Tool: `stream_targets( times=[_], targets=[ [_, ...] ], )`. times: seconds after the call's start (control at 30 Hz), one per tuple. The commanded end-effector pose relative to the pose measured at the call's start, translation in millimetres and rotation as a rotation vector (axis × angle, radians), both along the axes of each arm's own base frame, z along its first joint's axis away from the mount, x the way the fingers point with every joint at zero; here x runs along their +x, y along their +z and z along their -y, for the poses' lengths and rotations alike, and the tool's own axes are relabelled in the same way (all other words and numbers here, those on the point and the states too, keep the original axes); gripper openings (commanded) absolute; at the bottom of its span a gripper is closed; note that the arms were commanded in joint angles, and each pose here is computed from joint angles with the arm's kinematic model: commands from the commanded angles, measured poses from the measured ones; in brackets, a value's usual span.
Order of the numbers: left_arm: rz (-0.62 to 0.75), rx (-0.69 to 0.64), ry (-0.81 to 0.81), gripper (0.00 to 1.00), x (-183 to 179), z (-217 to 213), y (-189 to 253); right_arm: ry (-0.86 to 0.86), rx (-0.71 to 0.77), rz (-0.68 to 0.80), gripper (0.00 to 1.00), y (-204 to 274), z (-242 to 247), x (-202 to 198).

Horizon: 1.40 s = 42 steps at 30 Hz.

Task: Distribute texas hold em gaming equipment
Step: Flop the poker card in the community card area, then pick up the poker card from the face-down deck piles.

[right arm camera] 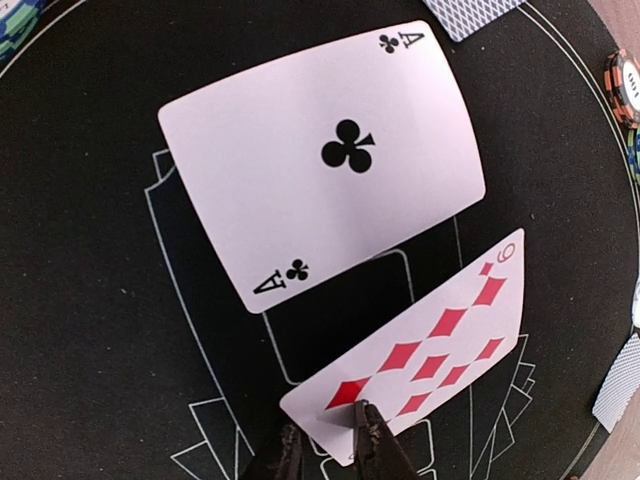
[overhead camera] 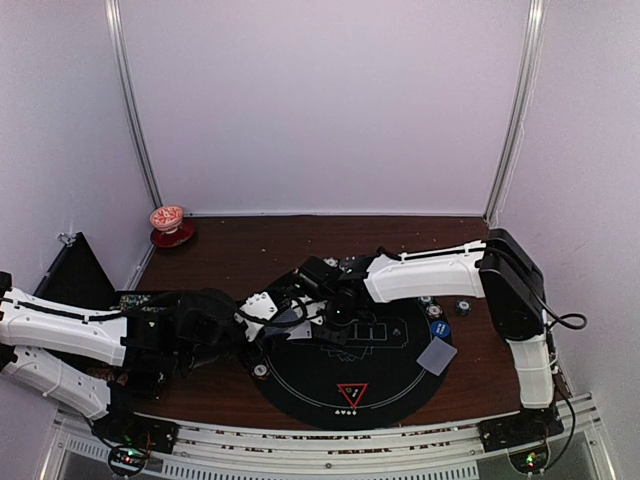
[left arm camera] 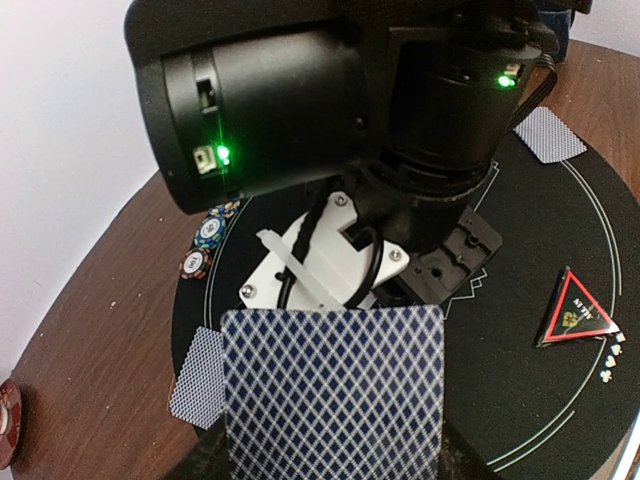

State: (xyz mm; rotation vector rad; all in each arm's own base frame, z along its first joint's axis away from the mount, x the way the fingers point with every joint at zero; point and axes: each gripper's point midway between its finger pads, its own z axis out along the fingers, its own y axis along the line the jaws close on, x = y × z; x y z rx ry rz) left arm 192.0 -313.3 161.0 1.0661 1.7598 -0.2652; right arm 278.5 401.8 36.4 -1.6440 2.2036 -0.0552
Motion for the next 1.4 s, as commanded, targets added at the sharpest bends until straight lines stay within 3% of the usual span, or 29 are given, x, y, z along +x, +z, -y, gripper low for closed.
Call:
stream_targets(
  times=[0.0,0.43,0.73,1.0,1.17,1.37],
  targets=[
    [0.026,-0.065,0.012,0.54,3,4,18,0.029,-0.001,-0.007,0.19,0,-8,-6],
    [0.026,-0.065,0.013,0.54,3,3,19,0.027,0.019,0.003,0.31,10,-11,-7],
    [0.025,-0.065,0.011,0.54,2,3,18,-0.074,0.074,0.109,0.51,53,7,25],
    [0.024,-0.061,0.011,0.54,3,4,17,-0.245,0.119,0.177,0.67,76,48,76],
    [0.022,-0.055,0.008,0.54,3,5,15,-0.243,0.171,0.070,0.72,73,54,81],
    [0.018,-0.046,0.001,0.54,3,7,12,-0.023,0.430,-0.189,0.76,119,23,31]
  ],
)
